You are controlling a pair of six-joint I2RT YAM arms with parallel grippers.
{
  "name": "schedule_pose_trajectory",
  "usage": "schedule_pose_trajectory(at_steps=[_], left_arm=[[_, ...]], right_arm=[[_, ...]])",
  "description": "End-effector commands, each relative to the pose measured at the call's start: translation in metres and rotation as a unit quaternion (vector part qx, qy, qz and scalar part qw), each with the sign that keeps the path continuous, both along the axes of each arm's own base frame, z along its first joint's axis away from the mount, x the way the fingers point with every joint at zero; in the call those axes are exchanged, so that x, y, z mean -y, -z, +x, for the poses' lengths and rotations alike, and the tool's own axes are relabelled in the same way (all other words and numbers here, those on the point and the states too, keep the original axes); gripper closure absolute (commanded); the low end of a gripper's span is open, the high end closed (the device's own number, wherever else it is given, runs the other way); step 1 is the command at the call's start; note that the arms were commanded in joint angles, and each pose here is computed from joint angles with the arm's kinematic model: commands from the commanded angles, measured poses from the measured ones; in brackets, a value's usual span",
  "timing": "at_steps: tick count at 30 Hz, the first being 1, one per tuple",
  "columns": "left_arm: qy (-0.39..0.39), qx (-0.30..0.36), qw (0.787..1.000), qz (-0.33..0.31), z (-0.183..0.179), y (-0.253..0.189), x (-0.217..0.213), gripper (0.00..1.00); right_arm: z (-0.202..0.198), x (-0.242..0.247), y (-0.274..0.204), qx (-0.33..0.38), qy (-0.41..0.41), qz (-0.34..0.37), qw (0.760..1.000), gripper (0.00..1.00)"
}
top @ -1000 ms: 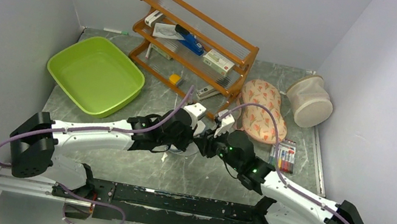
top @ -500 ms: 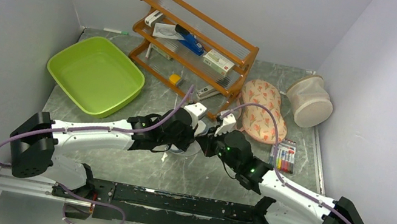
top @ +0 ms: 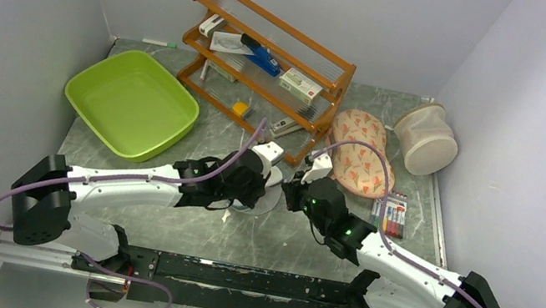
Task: Unzip the laundry bag and remove the bra
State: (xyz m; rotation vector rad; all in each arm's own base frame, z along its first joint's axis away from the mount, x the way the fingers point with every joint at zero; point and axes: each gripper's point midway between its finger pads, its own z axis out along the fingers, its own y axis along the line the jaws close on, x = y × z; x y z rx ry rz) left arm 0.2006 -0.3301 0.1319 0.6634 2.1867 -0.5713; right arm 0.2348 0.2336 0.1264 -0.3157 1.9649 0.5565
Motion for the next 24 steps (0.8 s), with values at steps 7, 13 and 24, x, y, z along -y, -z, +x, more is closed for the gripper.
schedule_pose_trajectory(at_steps=[7, 13, 24], left_arm=[[0.019, -0.012, 1.000, 0.004, -0.016, -0.003, -0.011, 0.93], [0.049, -0.008, 0.998, -0.044, -0.023, -0.023, 0.003, 0.60], [0.021, 0.007, 0.999, -0.030, 0.003, -0.032, 0.024, 0.53]], right_arm=[[0.016, 0.007, -0.011, 0.040, -0.025, -0.037, 0.998, 1.00], [-0.005, -0.016, -0.013, 0.049, -0.129, -0.025, 0.990, 1.00], [-0.018, -0.026, -0.022, 0.051, -0.167, 0.002, 0.985, 1.00]])
